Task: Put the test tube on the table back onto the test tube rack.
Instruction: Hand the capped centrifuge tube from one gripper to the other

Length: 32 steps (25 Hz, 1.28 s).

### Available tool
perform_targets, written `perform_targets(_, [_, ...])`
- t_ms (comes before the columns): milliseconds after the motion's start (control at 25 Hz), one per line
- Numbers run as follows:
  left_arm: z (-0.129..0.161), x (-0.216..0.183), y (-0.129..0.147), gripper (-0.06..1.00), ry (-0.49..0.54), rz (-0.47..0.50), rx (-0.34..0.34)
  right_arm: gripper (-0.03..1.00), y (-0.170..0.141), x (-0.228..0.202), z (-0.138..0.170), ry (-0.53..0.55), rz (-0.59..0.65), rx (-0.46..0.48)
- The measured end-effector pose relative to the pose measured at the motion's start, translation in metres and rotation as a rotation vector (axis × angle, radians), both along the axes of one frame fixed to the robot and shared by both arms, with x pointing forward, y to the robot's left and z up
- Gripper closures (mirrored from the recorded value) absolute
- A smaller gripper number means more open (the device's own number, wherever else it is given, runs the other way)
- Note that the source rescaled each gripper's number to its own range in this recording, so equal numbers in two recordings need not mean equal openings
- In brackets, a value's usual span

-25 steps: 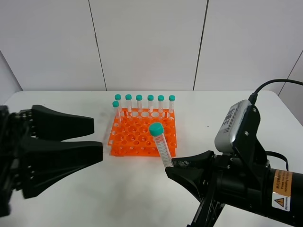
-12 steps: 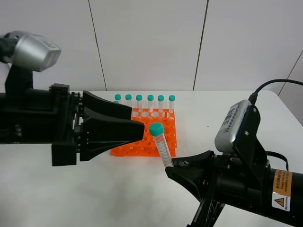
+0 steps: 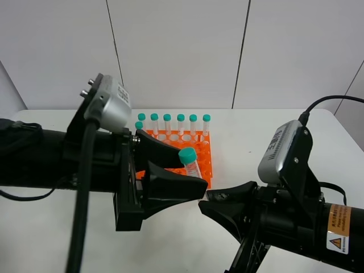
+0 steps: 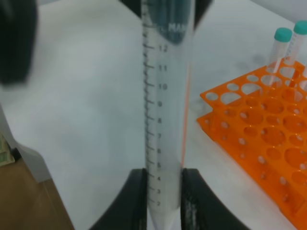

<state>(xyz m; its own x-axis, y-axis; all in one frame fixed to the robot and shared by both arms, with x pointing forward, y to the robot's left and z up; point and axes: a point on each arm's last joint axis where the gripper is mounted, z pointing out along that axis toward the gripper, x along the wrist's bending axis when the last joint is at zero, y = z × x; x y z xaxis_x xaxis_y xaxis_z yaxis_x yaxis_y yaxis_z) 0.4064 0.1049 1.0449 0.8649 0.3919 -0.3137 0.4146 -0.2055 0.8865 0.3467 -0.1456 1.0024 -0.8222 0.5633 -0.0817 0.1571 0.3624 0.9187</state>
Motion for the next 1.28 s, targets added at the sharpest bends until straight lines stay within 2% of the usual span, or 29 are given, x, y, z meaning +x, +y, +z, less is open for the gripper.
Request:
perform_targets(200, [-0.001,0.010,-0.007,0.34,-0.005,0.010,0.015,0.95,0.000,0.000,0.000,0.000,0.000,0.000])
perform_targets(760, [0.009,0.019,-0.014,0.34,-0.035,0.011,-0.006,0.95,0.000,0.000,0.000,0.000,0.000,0.000])
perform_targets(840, [0.009,0.019,-0.014,0.39,-0.035,0.011,-0.006,0.95,0.000,0.000,0.000,0.000,0.000,0.000])
perform_targets(1040, [0.009,0.019,-0.014,0.63,-0.051,0.005,0.000,0.95,0.000,0.000,0.000,0.000,0.000,0.000])
perform_targets(1160, [0.009,0.019,-0.014,0.94,-0.052,0.003,0.000,0.95,0.000,0.000,0.000,0.000,0.000,0.000])
perform_targets(1280, [0.010,0.019,-0.014,0.94,-0.052,0.002,-0.001,0.95,0.000,0.000,0.000,-0.002,0.000,0.000])
